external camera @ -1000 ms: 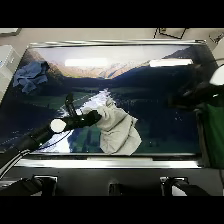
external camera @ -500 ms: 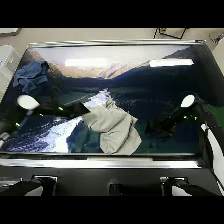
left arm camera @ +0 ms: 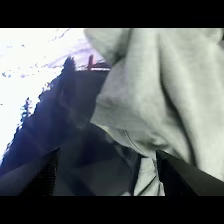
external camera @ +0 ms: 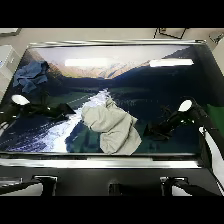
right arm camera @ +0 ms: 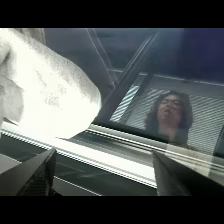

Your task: Fold the clothes and pants, and hang the long-sleeved shirts on hangers.

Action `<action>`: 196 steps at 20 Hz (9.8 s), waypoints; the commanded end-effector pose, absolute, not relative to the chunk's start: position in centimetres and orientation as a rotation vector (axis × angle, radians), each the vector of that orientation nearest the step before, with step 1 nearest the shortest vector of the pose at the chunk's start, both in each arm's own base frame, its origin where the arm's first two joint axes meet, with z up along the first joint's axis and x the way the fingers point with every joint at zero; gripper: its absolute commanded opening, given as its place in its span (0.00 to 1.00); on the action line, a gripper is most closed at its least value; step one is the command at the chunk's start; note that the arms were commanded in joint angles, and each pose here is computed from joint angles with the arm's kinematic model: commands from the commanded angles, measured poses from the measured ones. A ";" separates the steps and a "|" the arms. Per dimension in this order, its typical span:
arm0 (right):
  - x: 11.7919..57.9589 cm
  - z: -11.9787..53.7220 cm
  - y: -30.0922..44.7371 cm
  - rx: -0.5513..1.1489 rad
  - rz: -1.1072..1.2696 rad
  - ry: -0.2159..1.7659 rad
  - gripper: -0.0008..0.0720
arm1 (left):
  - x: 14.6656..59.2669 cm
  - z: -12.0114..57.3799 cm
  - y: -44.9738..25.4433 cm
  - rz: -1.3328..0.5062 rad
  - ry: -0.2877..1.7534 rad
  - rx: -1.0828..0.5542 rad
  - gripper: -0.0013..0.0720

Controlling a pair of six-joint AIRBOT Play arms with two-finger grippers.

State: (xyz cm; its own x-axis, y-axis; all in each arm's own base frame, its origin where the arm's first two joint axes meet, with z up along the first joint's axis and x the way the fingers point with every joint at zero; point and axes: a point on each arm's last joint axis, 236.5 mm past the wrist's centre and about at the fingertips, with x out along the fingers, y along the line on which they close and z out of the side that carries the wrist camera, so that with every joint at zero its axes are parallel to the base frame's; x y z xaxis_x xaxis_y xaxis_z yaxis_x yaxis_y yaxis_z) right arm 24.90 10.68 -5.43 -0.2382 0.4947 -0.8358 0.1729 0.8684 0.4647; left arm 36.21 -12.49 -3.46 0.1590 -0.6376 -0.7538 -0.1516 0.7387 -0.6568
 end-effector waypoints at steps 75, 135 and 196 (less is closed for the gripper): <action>29.3 -3.4 -7.5 0.718 -0.159 1.744 0.84 | 33.9 -7.7 2.3 -0.119 1.422 -0.769 0.70; 26.1 51.4 -3.5 0.000 -0.122 0.026 0.07 | 23.3 55.6 -5.6 -0.250 -0.153 0.018 0.05; 36.8 -2.2 -6.0 0.292 -0.088 1.732 0.71 | 37.2 -1.2 -0.6 -0.240 1.609 -0.459 0.61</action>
State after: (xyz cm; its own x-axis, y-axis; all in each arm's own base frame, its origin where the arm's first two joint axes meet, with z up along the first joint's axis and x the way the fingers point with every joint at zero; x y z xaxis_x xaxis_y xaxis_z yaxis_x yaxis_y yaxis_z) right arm 36.32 -4.10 -5.38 -0.2263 0.1476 -0.9628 0.2208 0.9705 0.0969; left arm 36.43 -2.64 -4.93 -0.0789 -0.4293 -0.8997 -0.1487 0.8975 -0.4152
